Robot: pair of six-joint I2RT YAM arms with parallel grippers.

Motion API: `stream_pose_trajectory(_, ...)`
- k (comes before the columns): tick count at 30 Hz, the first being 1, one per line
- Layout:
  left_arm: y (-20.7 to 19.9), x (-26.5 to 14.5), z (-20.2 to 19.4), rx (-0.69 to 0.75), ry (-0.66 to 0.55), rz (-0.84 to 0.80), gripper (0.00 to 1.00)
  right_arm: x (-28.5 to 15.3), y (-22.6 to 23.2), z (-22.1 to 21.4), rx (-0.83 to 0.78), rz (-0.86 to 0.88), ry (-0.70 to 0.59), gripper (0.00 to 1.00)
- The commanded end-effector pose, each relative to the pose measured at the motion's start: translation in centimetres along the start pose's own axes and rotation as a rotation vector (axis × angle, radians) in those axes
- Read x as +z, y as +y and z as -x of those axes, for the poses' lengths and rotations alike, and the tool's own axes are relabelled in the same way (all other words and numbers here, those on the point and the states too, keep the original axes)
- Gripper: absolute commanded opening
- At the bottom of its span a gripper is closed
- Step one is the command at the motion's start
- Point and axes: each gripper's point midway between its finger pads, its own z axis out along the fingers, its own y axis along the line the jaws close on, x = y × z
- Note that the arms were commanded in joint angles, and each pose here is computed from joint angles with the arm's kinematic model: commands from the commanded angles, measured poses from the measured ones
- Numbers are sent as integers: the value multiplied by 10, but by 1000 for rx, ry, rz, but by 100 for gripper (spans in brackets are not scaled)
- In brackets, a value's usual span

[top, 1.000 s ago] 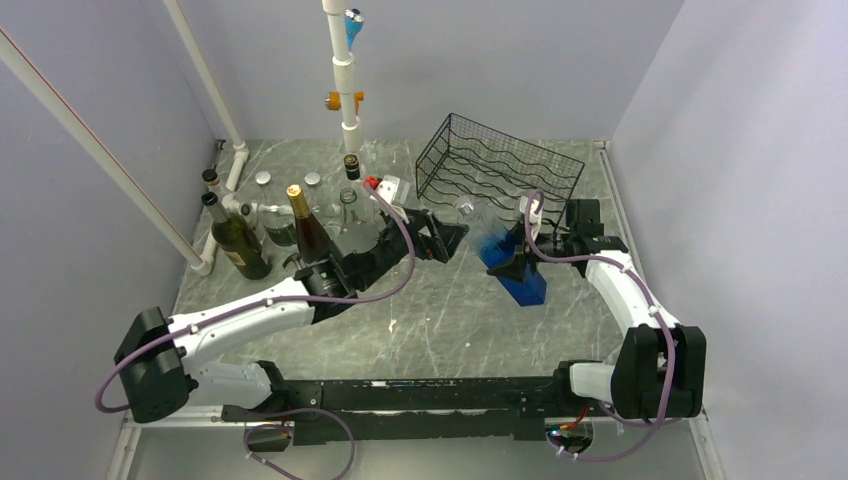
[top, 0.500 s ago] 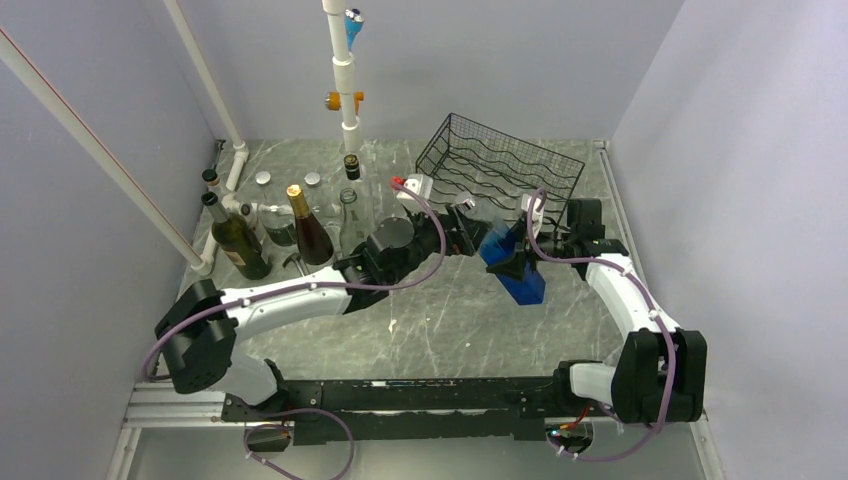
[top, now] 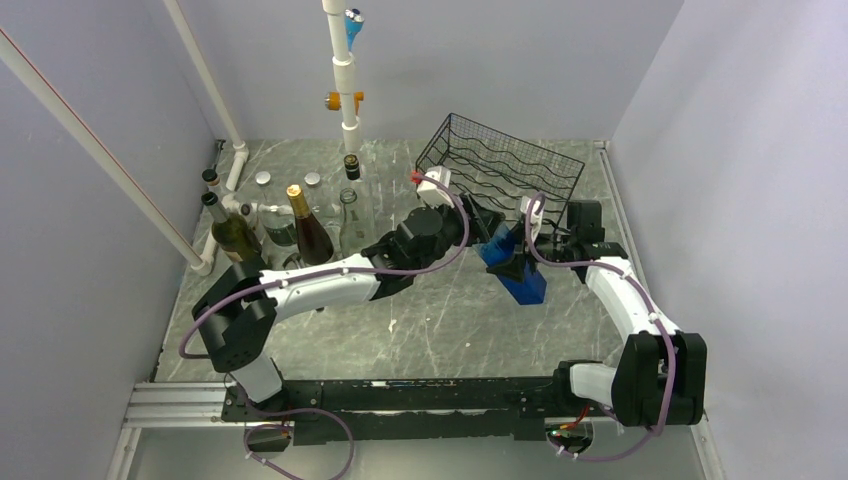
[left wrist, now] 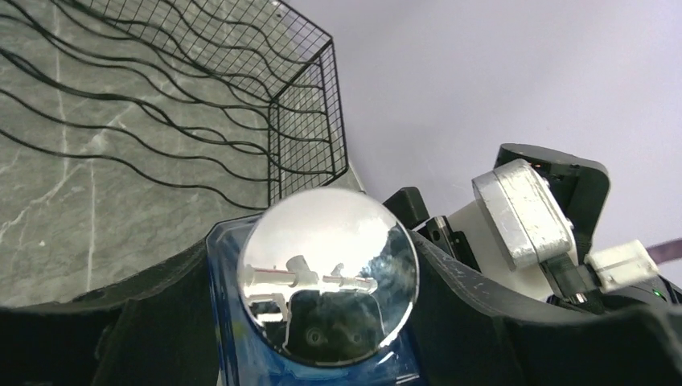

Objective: Take the wine bottle off the wine rack
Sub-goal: Pick up the wine bottle from the wine rack, then place the wine bottle at the center of the board.

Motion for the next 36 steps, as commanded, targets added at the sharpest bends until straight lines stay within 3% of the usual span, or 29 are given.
stream_pose_trajectory(1, -14, 4, 7, -28, -9, -15, 55, -2, 1, 34, -150, 13, -84, 0)
stream_pose_trajectory(3, -13, 4, 7, -12, -6, -12, 31, -2, 1, 32, -159, 7, -79, 2)
stream_pose_trajectory(4, -12, 4, 7, 1, -6, -8, 17, -2, 1, 31, -163, 5, -77, 8)
stream_pose_trajectory(5, -11, 4, 7, 18, -2, -3, 3, -2, 2, 30, -170, 8, -76, 19)
stream_pose_trajectory(11, -21, -4, 24, 80, -31, -29, 0, 0, 12, 24, -212, 50, -73, 75)
stream_pose_trajectory(15, -30, -13, 42, 119, -75, -49, 0, 1, 17, 22, -228, 66, -74, 97)
stream_pose_trajectory(22, -38, -36, 74, 201, -157, -60, 0, -2, 26, 29, -260, 104, -95, 100)
stream_pose_trajectory(36, 2, -74, 135, 656, -332, 139, 0, -28, 23, 43, -282, 61, -144, 100)
